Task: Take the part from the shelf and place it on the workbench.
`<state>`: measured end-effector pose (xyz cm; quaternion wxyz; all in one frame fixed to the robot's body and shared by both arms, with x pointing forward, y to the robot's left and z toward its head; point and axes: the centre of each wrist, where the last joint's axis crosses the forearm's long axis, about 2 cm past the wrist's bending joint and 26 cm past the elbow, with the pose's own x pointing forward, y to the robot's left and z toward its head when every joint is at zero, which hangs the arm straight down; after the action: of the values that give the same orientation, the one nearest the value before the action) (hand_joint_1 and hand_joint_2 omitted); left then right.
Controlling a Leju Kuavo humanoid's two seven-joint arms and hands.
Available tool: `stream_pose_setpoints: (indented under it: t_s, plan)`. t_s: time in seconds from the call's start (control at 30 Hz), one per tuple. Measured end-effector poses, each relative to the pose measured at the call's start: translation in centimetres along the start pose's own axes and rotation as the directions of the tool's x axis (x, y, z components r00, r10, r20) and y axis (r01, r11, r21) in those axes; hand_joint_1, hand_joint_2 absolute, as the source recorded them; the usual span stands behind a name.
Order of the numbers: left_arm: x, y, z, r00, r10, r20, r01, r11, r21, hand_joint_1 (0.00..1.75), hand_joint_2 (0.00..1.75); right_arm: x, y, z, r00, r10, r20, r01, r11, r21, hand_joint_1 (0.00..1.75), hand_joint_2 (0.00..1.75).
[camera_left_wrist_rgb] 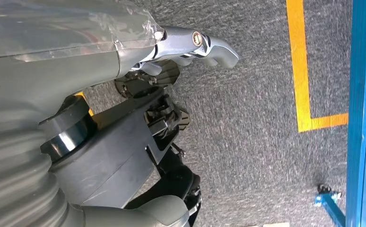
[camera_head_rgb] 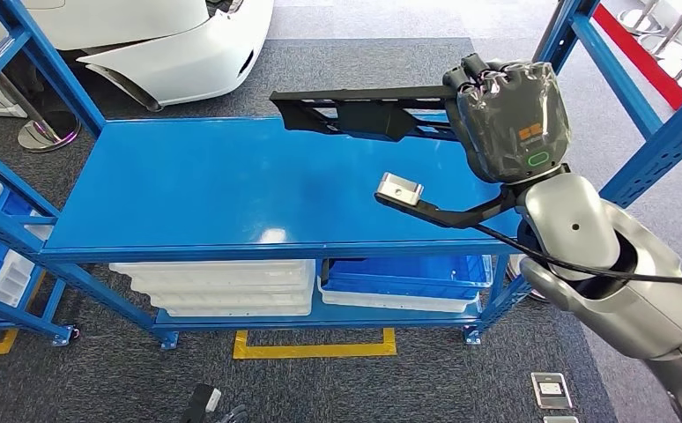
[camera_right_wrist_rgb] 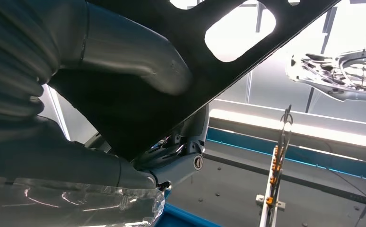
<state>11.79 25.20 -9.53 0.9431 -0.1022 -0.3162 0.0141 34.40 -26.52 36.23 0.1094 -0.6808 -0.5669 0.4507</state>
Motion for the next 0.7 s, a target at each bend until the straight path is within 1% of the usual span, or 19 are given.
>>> stream_pose_setpoints:
  t_s: [0.33,0.7]
  plan:
    - [-0.06,0.07,0.03,0.999,0.017,-0.028,-0.017,1.000,0.021,0.00,1.75,0.01,-0.01,-0.01,1.000,-0.006,-0.006,0.006,1.000,0.001,1.75,1.75]
    - [0.01,0.10,0.01,0.999,0.025,-0.038,-0.024,0.999,0.028,0.00,1.75,0.02,-0.02,-0.02,1.000,-0.006,-0.006,0.006,1.000,0.001,1.75,1.75]
